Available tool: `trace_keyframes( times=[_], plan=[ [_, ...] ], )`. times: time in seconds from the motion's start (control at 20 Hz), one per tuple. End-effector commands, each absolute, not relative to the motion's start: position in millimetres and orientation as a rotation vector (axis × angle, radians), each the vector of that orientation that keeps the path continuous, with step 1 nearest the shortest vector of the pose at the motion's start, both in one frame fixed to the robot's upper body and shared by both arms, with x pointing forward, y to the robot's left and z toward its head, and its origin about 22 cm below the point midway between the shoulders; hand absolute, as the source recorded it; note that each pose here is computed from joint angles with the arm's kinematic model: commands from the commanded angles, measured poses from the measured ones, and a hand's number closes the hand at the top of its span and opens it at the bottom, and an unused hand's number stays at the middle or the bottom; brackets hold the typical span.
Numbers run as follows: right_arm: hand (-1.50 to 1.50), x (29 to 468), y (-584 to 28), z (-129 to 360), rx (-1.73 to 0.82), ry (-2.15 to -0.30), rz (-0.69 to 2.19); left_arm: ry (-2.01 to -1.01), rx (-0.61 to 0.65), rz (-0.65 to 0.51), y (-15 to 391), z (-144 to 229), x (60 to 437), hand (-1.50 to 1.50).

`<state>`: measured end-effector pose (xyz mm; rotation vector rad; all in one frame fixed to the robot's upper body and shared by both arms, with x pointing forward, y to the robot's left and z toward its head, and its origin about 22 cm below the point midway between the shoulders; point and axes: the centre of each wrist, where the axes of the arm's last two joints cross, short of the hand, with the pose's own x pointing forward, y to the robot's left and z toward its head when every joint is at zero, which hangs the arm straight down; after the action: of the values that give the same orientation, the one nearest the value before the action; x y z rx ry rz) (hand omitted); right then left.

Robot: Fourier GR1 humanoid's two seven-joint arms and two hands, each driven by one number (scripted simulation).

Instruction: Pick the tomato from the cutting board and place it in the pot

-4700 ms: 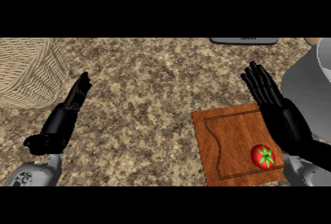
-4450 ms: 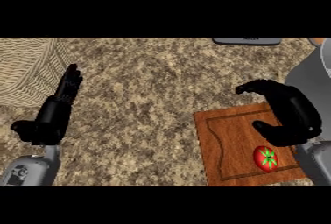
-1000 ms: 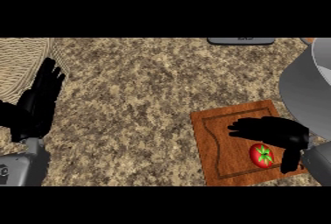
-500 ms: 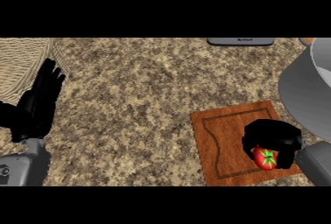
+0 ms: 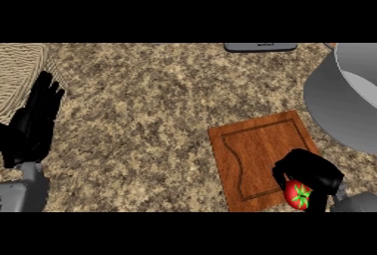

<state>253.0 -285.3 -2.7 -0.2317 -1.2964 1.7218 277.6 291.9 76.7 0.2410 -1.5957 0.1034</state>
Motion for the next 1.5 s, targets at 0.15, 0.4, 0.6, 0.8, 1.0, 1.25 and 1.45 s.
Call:
trace_keyframes(
  times=[0.15,0.4,0.6,0.8,1.0,1.25,1.45],
  plan=[
    [1.5,192.0,-247.0,24.0,-0.388,-1.291,1.446,-1.597,0.225,0.094,289.4,76.6,265.5,0.0],
    [1.5,170.3,-243.4,72.2,-0.497,-1.528,1.153,-1.604,0.235,0.115,290.8,80.9,273.5,0.0],
    [1.5,155.7,-259.1,108.3,-0.633,-1.685,0.891,-1.606,0.262,0.105,299.5,84.7,275.3,0.0],
    [1.5,150.7,-271.8,143.4,-0.83,-1.789,0.71,-1.619,0.216,0.103,284.5,91.4,277.4,0.0],
    [1.5,139.7,-291.7,170.6,-0.844,-1.788,0.568,-1.625,0.226,0.085,291.1,79.5,284.5,0.0],
    [1.5,181.8,-343.2,181.3,-0.931,-1.735,0.457,-1.626,0.213,0.057,302.2,86.4,287.4,0.0],
    [1.5,197.1,-379.3,199.9,-0.88,-1.735,0.407,-1.619,0.2,0.065,283.7,84.7,291.8,0.0]
  ],
)
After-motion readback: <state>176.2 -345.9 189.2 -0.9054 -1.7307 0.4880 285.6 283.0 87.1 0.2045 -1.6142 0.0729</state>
